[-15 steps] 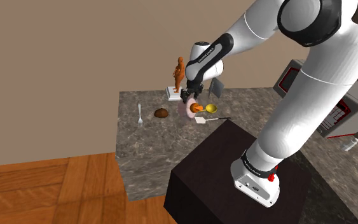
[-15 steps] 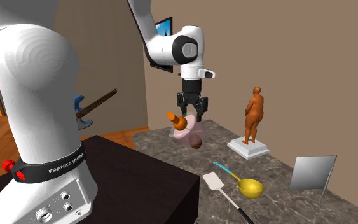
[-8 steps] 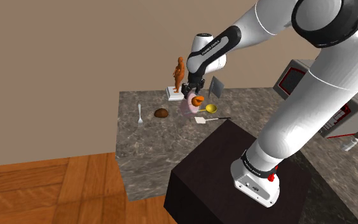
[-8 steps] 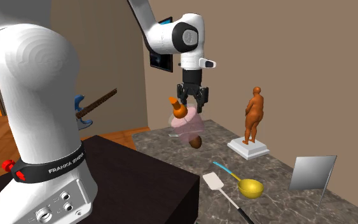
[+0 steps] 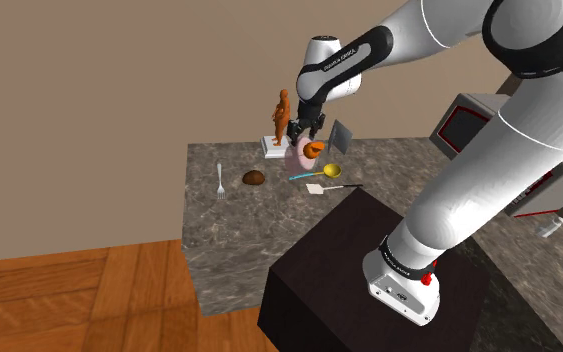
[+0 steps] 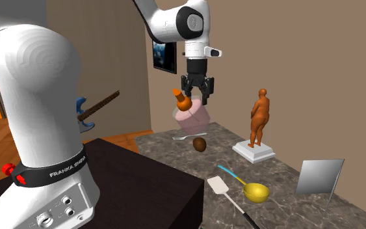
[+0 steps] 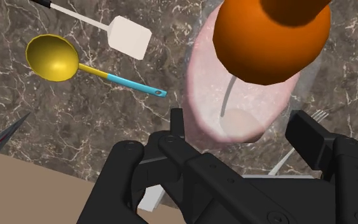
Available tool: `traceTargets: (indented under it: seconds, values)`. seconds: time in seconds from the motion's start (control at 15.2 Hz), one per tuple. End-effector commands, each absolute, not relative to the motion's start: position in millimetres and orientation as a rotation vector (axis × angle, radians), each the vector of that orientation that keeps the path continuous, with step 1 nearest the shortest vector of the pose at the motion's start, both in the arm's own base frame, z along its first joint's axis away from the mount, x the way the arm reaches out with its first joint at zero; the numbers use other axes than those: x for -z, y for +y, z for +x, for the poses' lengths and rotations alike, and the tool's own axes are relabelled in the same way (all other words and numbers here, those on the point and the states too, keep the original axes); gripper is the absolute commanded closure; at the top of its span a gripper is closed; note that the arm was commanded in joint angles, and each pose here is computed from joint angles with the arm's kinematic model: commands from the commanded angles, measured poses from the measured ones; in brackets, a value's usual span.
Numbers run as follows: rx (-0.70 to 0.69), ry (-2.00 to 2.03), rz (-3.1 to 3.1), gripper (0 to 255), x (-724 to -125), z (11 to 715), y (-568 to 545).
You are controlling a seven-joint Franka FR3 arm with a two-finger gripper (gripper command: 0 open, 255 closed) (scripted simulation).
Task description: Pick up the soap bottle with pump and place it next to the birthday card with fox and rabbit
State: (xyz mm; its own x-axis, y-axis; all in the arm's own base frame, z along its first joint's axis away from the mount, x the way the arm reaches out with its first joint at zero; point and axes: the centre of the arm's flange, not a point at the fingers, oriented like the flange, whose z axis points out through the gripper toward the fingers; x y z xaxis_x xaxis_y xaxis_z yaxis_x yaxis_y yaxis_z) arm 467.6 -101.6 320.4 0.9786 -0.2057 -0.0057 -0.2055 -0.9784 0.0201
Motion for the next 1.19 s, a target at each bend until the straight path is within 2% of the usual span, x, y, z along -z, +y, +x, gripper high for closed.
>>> traceTargets:
  seconds: [0.0, 0.73, 1.12]
  values:
    - [0.012, -0.323, 3.105, 255, -331.4, 467.9, -100.8]
    - [0.012, -0.323, 3.105, 255, -387.9, 467.9, -100.8]
    - [0.012, -0.323, 3.105, 255, -388.3, 488.8, -177.2]
